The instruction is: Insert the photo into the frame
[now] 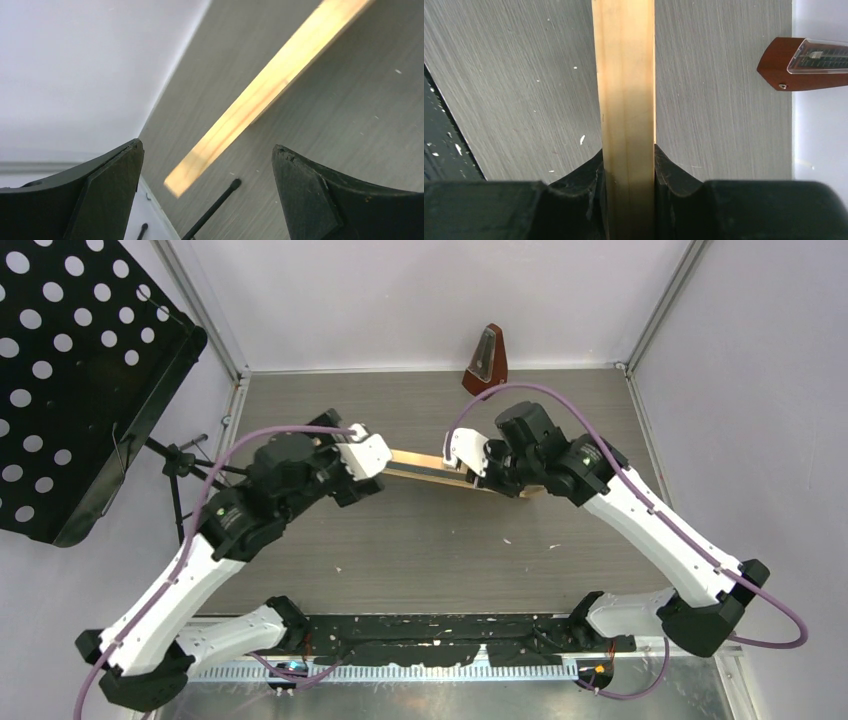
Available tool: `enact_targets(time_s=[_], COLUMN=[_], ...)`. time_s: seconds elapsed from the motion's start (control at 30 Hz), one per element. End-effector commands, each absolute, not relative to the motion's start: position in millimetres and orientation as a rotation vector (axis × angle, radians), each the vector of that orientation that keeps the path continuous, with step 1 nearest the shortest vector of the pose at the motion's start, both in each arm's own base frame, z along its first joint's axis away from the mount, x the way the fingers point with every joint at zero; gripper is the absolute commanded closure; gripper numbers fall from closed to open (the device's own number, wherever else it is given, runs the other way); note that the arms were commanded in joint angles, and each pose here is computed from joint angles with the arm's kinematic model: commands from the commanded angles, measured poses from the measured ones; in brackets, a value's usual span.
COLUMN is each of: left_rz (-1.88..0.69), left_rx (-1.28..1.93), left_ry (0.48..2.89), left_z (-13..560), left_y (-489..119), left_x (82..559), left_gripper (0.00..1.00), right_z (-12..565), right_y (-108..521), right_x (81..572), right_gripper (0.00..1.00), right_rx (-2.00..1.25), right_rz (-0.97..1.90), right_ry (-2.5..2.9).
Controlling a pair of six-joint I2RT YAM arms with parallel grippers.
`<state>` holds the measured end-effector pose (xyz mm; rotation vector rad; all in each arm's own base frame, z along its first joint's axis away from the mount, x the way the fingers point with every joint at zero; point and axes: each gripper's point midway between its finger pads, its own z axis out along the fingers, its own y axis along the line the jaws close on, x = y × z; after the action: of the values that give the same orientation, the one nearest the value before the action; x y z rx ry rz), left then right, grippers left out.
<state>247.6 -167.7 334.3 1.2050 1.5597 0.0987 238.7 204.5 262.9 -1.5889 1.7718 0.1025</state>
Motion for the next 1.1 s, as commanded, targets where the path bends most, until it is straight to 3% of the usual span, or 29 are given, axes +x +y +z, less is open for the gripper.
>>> enact_targets(time_s=[0.0,0.4,1.07], left_rz=[0.065,0.054,0.057], left_rx=[0.987,0.961,0.986], left_ry=[1.478,1.563,1.599], left_z=[389.4,356.1,336.0], left_y=[-146.6,-135.3,-135.9], left_x=[249.0,245.8,247.3], left_gripper=[0.0,0.0,0.01], right_z=[320.6,328.8,339.2], right_y=[235.4,239.7,235.5], right_x=[237.5,278.5,313.4], right_gripper=[0.94,0.94,0.94], right_rx=[-1.37,-1.036,-1.031], right_rz=[0.34,0.681,0.564], right_ry=[1.754,1.99,2.063])
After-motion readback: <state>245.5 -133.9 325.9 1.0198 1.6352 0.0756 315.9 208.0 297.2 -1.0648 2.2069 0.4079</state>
